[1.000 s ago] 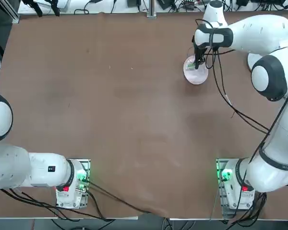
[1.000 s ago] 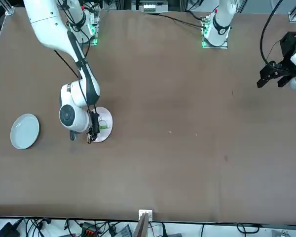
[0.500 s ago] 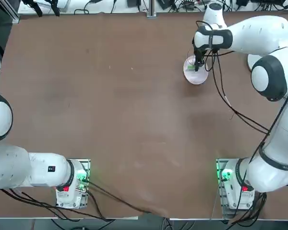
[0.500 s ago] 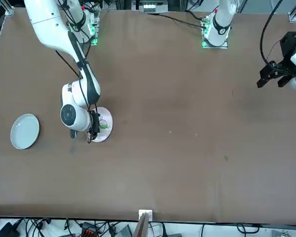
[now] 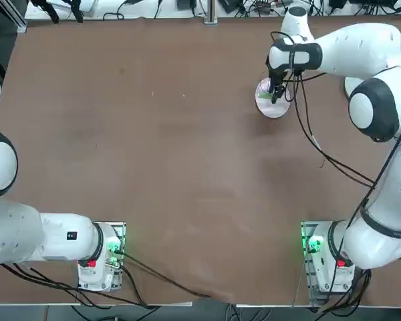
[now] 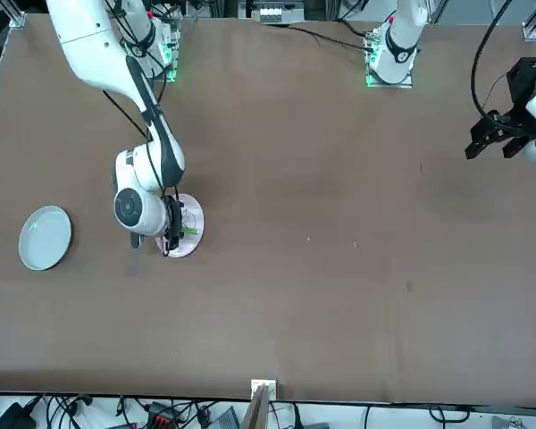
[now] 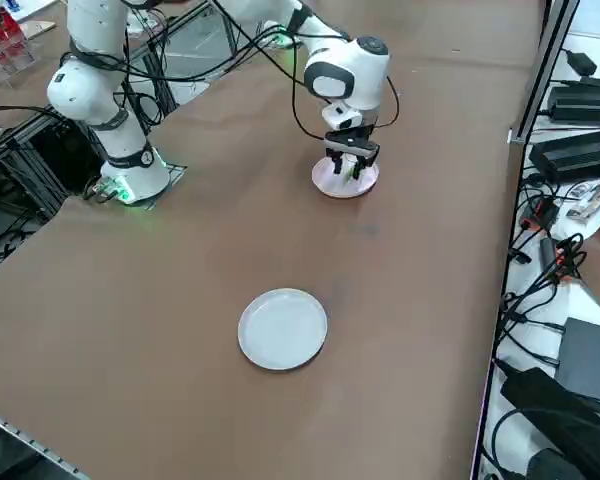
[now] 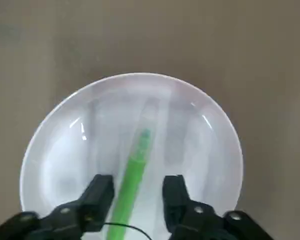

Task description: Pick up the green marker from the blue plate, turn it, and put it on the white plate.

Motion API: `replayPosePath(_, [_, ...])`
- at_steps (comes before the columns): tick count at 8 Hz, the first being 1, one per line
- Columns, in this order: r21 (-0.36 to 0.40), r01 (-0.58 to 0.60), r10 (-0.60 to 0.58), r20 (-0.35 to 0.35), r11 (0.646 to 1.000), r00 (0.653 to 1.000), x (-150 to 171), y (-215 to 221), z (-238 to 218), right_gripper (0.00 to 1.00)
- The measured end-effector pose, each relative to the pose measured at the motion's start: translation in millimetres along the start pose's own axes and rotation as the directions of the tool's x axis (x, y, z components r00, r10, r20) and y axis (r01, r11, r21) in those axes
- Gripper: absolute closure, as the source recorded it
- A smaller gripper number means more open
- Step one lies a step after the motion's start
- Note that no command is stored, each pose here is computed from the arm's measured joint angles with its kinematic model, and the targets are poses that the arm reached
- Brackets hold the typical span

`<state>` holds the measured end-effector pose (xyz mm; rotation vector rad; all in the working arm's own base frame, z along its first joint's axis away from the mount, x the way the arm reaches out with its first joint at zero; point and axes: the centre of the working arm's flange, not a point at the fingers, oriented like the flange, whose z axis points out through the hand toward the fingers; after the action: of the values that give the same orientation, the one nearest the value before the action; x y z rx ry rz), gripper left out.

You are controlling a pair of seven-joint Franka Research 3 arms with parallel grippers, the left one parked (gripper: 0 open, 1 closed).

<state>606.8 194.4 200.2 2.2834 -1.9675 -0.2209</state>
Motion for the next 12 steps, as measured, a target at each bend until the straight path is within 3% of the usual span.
replayPosePath(1, [-0.01, 0.047, -0.047, -0.001, 0.999, 0.999, 1, 1, -11, 0.11])
replayPosePath(2, [-0.009, 0.121, -0.121, -0.001, 0.993, 0.993, 3, 2, -34, 0.0])
replayPosePath(4, [0.033, 0.299, -0.299, -0.01, 0.954, 0.954, 19, 3, -106, 0.0])
replayPosePath(6, [0.055, 0.496, -0.495, -0.029, 0.866, 0.868, 54, 7, -173, 0.0])
replayPosePath(7, [0.047, 0.607, -0.605, -0.05, 0.793, 0.795, 80, 10, -199, 0.0])
replayPosePath(10, [0.037, 0.859, -0.855, -0.09, 0.51, 0.512, 195, 35, -258, 0.0])
replayPosePath(11, [0.04, 0.902, -0.895, -0.111, 0.43, 0.431, 232, 46, -270, 0.0])
replayPosePath(12, [0.042, 0.924, -0.914, -0.134, 0.381, 0.383, 255, 57, -283, 0.0])
